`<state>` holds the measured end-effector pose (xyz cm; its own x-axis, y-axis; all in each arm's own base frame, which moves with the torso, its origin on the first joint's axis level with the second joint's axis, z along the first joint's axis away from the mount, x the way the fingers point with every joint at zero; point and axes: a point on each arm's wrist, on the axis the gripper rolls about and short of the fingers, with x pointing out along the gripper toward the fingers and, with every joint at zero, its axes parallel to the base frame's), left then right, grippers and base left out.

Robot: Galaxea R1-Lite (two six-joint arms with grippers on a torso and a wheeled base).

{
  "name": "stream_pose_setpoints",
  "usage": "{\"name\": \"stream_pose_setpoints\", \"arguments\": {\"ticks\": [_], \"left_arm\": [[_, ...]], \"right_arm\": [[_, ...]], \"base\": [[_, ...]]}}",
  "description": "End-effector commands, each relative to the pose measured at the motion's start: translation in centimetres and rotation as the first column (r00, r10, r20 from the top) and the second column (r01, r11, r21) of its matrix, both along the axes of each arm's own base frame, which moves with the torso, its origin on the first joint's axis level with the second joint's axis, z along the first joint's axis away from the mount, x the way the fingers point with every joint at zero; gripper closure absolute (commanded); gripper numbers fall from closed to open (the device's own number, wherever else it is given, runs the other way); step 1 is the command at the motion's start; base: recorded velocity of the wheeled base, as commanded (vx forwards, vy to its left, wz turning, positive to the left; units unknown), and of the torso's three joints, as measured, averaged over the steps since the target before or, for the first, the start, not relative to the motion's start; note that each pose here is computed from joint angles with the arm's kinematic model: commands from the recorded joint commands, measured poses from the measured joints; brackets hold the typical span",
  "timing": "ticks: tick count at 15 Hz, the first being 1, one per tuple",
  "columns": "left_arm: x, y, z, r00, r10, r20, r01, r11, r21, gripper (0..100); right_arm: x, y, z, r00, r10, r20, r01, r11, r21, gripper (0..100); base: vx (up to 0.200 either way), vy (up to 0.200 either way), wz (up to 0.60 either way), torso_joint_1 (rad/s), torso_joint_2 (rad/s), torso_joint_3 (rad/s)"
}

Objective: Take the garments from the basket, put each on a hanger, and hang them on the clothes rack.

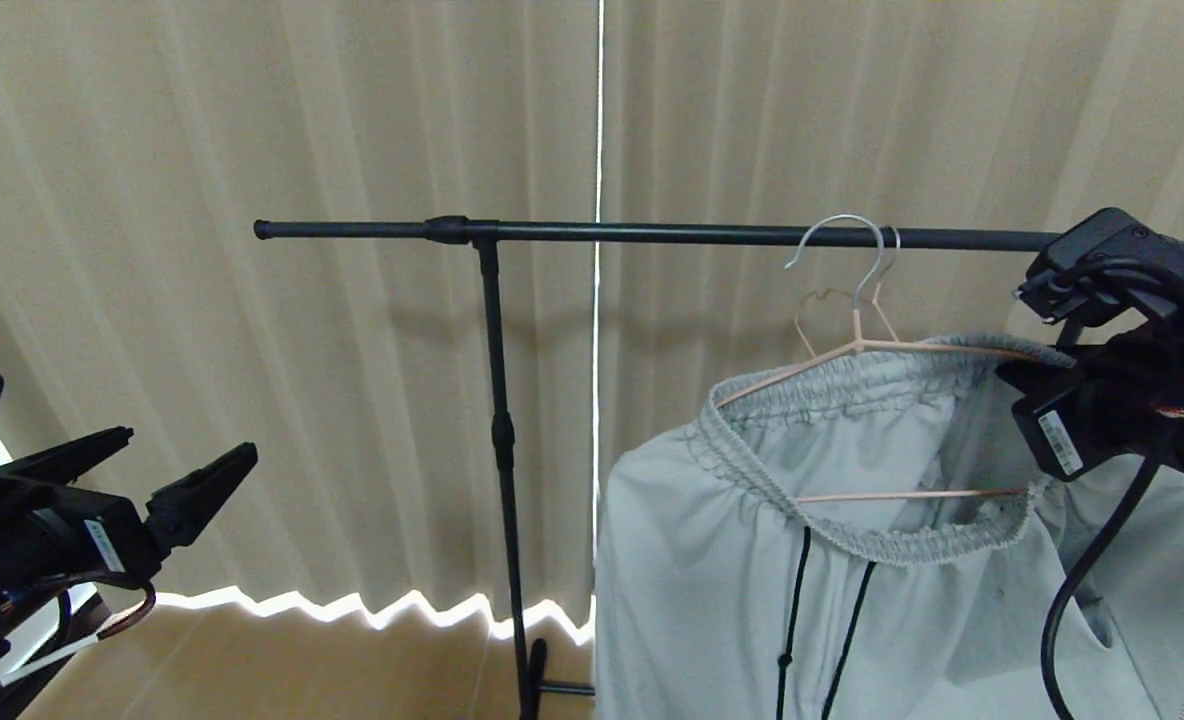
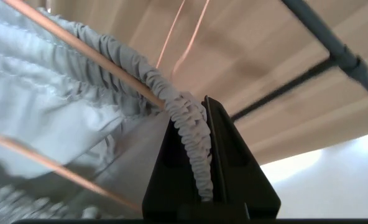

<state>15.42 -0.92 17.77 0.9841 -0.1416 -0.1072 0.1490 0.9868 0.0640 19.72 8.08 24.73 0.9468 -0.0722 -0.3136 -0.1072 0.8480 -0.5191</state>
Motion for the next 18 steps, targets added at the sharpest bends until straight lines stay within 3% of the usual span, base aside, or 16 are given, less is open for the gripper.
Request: {"name": "stream_pose_setpoints", "arguments": {"ticks": [1, 6, 12, 18], "left_arm": [[0.0, 0.0, 0.0, 1.000, 0.000, 0.001, 0.000, 1.000, 0.000, 0], [-0.3, 0.0, 0.1, 1.000, -0.002, 0.014, 0.002, 1.000, -0.001, 0], [-0.9, 0.0, 0.3, 0.999, -0.002, 0.033, 0.002, 1.000, -0.001, 0], [-1.0, 0.0, 0.2, 1.000, -0.003, 0.029, 0.003, 1.000, -0.003, 0]], "right_arm": [[0.5, 0.3, -0.3, 1.000, 0.000, -0.013, -0.001, 1.000, -0.007, 100], [2.3, 0.6, 0.3, 0.999, -0.041, 0.000, 0.041, 0.999, -0.011, 100], [4.9, 1.1, 0.6, 0.992, -0.129, 0.013, 0.129, 0.991, -0.034, 100], [10.1, 2.7, -0.8, 0.966, -0.260, 0.000, 0.259, 0.960, -0.108, 100]], "base": [[0.200, 0.000, 0.00, 0.012, 0.00, 0.007], [0.200, 0.000, 0.00, 0.004, 0.00, 0.000], [0.000, 0.000, 0.00, 0.000, 0.00, 0.000], [0.000, 0.000, 0.00, 0.000, 0.00, 0.000]]}}
